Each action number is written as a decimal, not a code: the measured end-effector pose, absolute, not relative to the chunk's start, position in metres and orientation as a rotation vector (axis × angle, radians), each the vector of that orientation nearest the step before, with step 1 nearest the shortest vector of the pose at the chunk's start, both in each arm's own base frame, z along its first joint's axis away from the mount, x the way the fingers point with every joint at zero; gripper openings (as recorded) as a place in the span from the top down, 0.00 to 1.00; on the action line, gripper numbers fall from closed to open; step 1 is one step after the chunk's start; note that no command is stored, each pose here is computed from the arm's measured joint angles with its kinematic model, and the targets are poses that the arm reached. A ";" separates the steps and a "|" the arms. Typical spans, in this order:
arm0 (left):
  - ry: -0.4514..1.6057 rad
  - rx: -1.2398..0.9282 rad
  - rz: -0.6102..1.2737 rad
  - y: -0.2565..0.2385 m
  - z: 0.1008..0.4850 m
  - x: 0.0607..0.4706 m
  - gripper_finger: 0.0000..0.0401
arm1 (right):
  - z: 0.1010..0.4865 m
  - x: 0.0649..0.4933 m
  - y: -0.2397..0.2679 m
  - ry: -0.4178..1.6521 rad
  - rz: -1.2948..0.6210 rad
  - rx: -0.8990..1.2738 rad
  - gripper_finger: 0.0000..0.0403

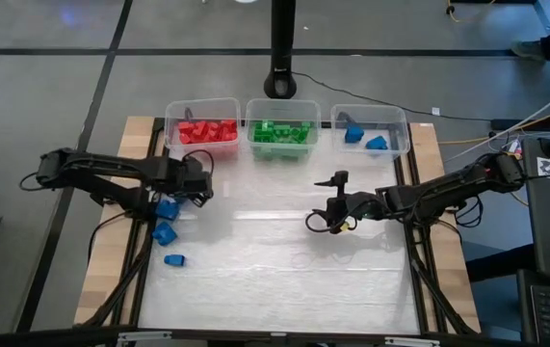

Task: Sort blocks
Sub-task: Put the blue game piece into the right transparent bin

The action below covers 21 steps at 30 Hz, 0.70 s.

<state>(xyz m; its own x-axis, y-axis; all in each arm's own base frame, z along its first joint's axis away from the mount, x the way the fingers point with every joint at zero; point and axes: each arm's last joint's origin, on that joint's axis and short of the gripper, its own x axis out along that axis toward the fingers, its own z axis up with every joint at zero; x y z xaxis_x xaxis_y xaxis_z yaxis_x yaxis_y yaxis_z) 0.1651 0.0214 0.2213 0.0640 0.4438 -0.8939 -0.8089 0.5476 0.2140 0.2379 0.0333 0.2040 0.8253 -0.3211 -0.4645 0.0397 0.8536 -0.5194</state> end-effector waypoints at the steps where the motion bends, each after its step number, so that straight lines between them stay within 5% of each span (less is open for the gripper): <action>1: 1.190 -0.392 1.015 0.024 0.220 0.163 0.47 | 0.204 0.238 0.033 0.570 -0.204 -0.519 0.03; 21: 1.565 -0.505 0.941 0.049 0.175 0.162 0.47 | 0.179 0.250 0.036 0.654 -0.193 -0.547 0.03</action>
<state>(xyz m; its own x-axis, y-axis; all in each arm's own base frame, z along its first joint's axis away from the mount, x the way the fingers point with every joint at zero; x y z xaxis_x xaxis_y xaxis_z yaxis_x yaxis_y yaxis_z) 0.1617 0.0492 0.1747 -0.2246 0.1810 -0.9575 -0.7611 0.5810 0.2884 0.2503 0.0356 0.1794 0.7819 -0.3371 -0.5244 0.0016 0.8423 -0.5391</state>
